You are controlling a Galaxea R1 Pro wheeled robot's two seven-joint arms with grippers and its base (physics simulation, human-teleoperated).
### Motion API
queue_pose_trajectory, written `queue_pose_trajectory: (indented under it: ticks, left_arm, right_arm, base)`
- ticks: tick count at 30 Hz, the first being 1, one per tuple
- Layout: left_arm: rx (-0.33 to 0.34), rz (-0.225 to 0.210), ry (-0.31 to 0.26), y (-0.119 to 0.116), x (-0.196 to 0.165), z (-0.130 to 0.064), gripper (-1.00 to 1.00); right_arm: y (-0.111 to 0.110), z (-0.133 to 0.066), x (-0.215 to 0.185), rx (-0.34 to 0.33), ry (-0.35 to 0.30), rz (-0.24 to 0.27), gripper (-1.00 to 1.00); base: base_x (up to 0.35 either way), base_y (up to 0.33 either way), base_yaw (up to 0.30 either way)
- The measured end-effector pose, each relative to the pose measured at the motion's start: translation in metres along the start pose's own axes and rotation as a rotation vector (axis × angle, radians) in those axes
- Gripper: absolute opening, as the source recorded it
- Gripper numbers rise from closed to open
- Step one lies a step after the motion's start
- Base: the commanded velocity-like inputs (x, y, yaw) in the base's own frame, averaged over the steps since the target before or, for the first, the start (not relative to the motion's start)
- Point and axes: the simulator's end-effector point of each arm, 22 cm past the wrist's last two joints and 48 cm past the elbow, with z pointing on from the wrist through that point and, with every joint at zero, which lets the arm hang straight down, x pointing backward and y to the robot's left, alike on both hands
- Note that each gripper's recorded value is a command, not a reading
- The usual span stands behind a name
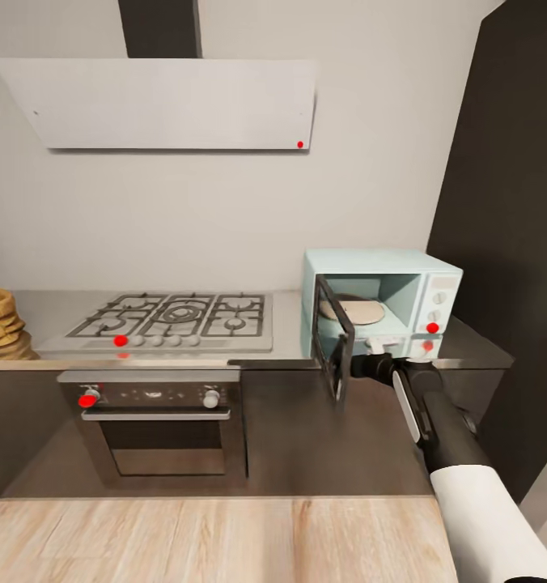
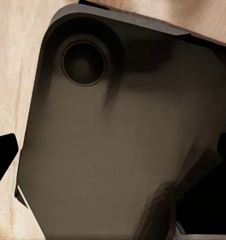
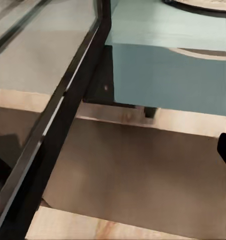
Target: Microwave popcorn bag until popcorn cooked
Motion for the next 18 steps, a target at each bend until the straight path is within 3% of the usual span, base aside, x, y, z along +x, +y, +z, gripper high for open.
queue_pose_trajectory:
  ticks: [2, 9, 11, 12, 14, 18]
  left_arm:
    - [-0.001, 0.0, -0.001, 0.001, 0.0, 0.0, 1.0]
    - [0.0, 0.0, 0.0, 0.0, 0.0, 0.0, 1.0]
    - [0.001, 0.0, 0.0, -0.001, 0.0, 0.0, 1.0]
    - [0.001, 0.0, 0.0, -0.001, 0.0, 0.0, 1.0]
    - [0.001, 0.0, 0.001, -0.001, 0.0, 0.0, 1.0]
    - [0.001, 0.0, 0.001, -0.001, 0.0, 0.0, 1.0]
  right_arm:
    - [-0.014, -0.002, 0.001, 0.023, 0.001, -0.005, 1.0]
    - [-0.051, -0.01, 0.003, 0.068, -0.014, 0.1, 1.0]
    - [-0.054, -0.008, 0.006, 0.086, -0.007, 0.091, 1.0]
    - [-0.055, -0.006, 0.008, 0.101, 0.005, 0.052, 1.0]
    - [-0.09, -0.015, 0.011, 0.151, 0.002, 0.09, 1.0]
    - [-0.11, -0.021, 0.012, 0.187, 0.001, 0.09, 1.0]
  base:
    - [0.0, 0.268, 0.0]
    - [0.0, 0.184, 0.0]
    - [0.0, 0.024, 0.0]
    - [0.0, 0.007, 0.0]
    - [0.0, 0.002, 0.0]
    - [0.0, 0.0, 0.0]
